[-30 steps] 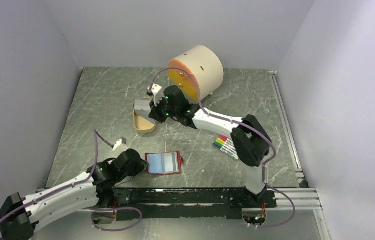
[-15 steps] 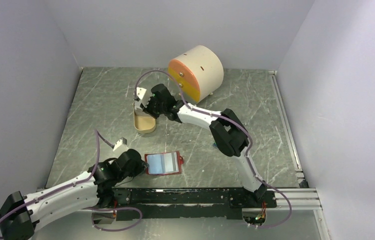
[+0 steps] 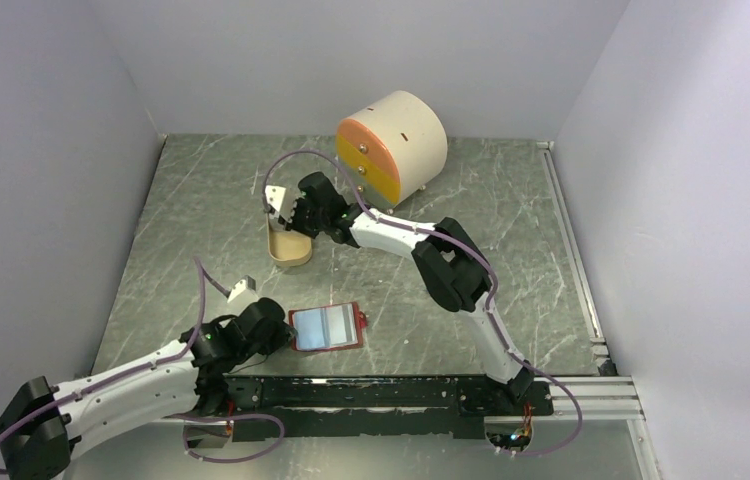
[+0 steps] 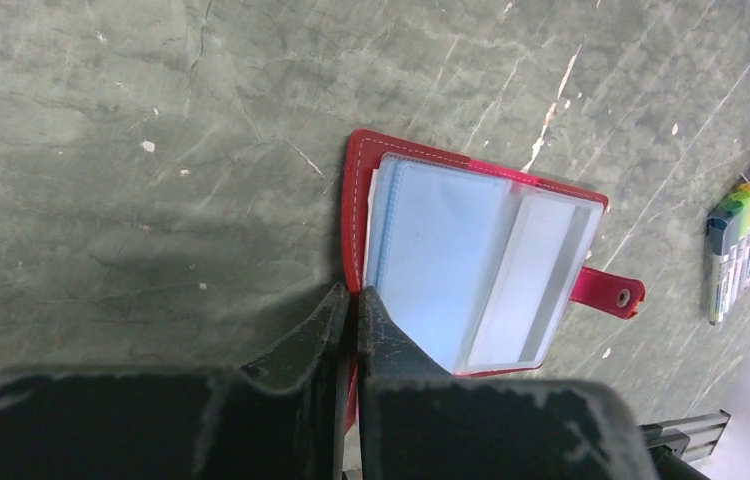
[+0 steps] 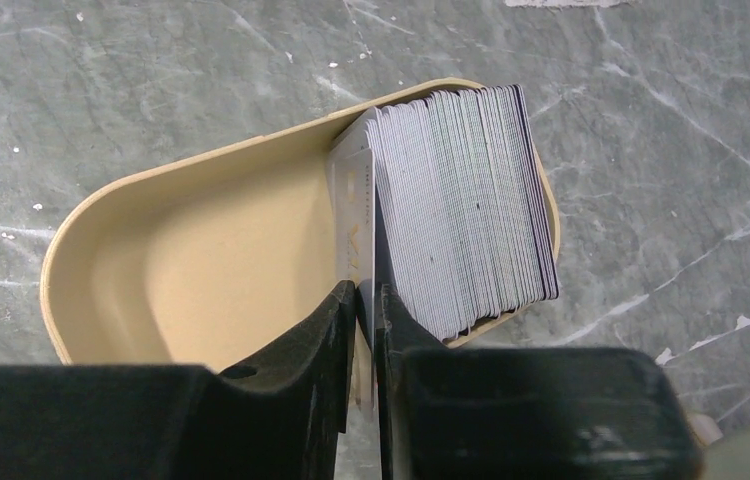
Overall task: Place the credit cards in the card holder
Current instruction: Adjust the credit card in the storage box, then insert the credit card into the card holder.
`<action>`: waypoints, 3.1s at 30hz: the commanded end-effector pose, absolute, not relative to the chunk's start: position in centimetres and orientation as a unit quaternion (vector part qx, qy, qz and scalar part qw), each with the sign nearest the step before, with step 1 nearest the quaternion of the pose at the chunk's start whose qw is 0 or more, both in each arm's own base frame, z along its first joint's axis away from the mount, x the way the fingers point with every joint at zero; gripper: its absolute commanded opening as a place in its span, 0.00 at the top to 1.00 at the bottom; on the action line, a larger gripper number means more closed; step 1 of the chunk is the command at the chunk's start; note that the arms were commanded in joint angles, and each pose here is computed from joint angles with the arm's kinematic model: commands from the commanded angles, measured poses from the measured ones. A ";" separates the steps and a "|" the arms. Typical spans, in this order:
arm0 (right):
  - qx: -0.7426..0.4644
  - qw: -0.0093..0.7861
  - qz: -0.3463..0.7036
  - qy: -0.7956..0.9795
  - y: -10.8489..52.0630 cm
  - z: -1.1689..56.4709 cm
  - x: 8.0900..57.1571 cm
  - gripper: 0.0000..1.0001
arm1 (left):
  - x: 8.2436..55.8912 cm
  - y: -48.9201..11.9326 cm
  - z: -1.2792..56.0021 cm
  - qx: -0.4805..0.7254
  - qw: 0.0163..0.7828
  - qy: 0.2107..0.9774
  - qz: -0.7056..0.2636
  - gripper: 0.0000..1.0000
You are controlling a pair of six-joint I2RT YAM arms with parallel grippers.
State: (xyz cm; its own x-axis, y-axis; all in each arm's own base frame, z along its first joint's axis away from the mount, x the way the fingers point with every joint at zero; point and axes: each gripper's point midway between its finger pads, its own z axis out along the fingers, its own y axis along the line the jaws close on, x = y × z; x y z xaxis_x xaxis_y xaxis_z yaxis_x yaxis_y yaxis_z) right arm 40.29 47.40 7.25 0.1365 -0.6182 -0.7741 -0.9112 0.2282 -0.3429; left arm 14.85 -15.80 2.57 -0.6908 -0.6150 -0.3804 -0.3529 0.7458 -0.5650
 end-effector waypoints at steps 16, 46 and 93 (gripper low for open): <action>-0.601 0.501 0.136 0.608 47.6 12.0 41.9 0.80 | 15.1 -16.8 3.7 -0.261 0.285 0.888 -0.247 0.91; -0.501 0.509 0.259 0.650 45.3 20.4 36.2 1.00 | 15.2 -16.6 3.3 -0.265 0.288 0.888 -0.240 0.91; -0.045 0.181 0.474 0.860 33.8 3.9 16.5 1.00 | 15.5 -17.4 2.8 -0.256 0.283 0.892 -0.243 0.91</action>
State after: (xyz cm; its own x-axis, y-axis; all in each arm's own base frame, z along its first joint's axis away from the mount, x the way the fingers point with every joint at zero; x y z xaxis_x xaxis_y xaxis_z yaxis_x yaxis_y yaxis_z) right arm 16.15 33.93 4.57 -0.9292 0.0717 -0.3626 -0.2689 0.5419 0.7963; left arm 15.62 -16.93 2.57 -0.6956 -0.6072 -0.3841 -0.3374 0.7481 -0.5715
